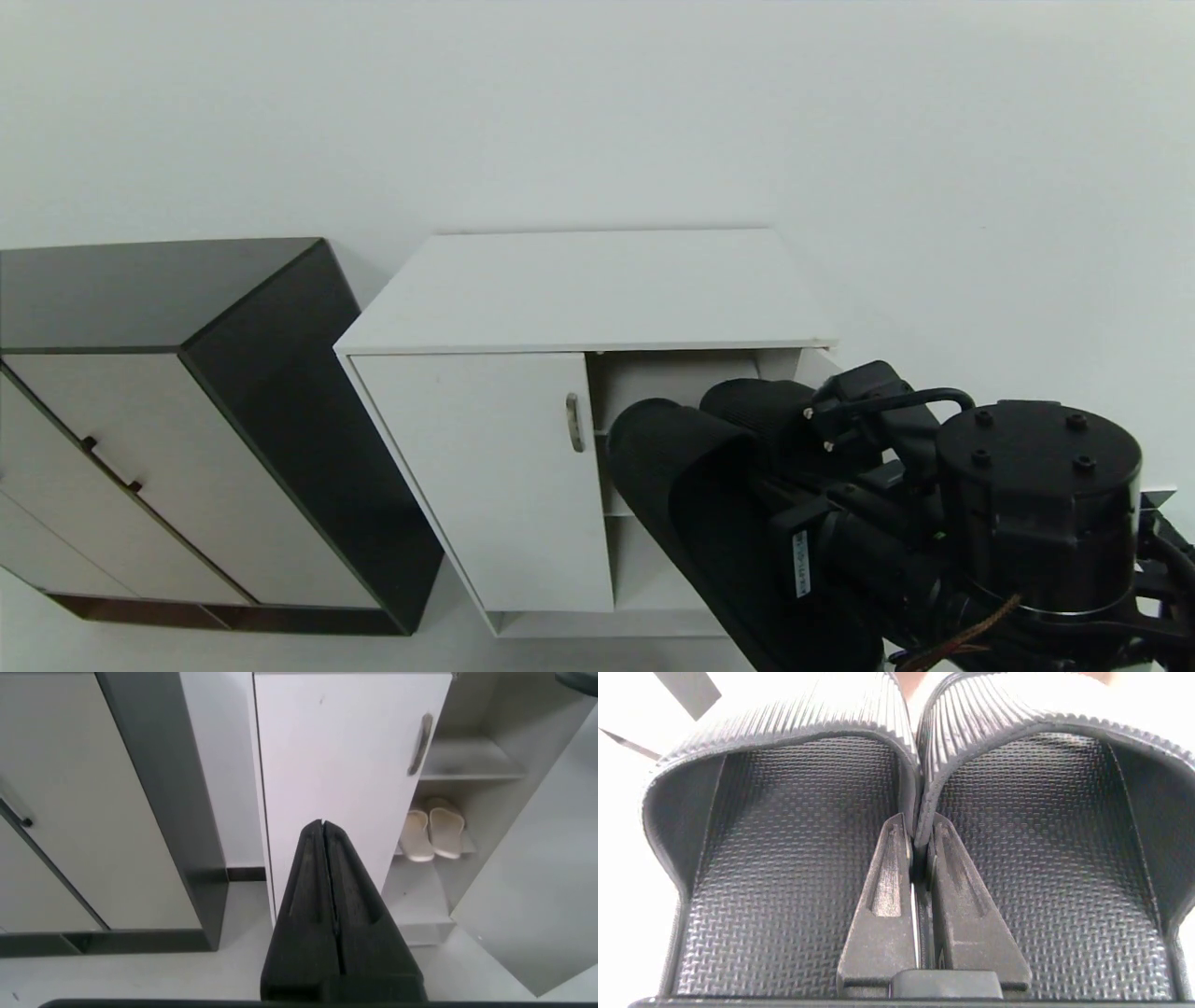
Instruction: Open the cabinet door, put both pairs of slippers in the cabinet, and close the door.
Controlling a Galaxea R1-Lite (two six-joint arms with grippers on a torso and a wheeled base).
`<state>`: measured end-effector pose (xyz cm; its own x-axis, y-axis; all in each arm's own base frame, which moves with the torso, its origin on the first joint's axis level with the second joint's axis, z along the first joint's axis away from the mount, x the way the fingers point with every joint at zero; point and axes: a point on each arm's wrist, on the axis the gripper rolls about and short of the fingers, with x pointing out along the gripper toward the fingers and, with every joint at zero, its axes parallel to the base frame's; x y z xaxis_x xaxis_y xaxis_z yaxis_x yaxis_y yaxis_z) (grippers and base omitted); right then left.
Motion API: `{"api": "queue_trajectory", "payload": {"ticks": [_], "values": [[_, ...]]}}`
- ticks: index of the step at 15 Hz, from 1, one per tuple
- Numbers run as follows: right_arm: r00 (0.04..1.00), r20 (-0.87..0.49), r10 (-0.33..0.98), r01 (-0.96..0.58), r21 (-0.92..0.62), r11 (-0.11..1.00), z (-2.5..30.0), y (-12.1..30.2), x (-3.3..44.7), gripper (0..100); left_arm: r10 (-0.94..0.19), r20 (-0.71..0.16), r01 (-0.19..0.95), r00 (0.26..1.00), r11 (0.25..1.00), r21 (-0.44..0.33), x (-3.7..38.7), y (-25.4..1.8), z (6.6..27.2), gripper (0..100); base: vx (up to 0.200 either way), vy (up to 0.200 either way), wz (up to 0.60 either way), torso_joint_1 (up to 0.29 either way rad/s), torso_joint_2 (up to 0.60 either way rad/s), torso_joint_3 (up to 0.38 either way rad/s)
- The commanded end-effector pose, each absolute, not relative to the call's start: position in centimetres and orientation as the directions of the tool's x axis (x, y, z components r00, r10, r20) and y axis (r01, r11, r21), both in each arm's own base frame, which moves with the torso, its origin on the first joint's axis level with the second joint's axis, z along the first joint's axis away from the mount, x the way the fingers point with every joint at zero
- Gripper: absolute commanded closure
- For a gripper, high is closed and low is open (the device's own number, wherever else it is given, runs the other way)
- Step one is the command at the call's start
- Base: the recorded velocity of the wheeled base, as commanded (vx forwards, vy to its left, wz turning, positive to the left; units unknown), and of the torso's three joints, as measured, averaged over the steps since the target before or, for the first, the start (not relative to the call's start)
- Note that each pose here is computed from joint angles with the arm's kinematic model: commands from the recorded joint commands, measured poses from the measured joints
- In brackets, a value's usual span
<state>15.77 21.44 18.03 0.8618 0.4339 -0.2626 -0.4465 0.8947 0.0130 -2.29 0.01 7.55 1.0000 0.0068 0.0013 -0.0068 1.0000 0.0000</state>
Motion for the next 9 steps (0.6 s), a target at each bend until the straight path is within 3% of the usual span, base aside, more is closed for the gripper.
{"api": "queue_trajectory", "payload": {"ticks": [1, 9], "values": [[0.862, -0.265, 0.432, -0.445, 0.011, 0.895, 17.95, 21.48, 15.78, 100, 0.008, 0.002, -0.008, 1.0, 1.0, 0.0, -2.29, 0.01, 7.59, 100, 0.0, 0.0, 0.0, -0.222, 0.54, 0.305], [0.861, -0.269, 0.431, -0.445, 0.009, 0.895, 17.82, 21.51, 15.8, 100, 0.008, 0.0, -0.008, 1.0, 1.0, 0.0, -2.28, 0.01, 7.55, 100, 0.0, 0.0, 0.0, -0.21, 0.53, 0.315]]}}
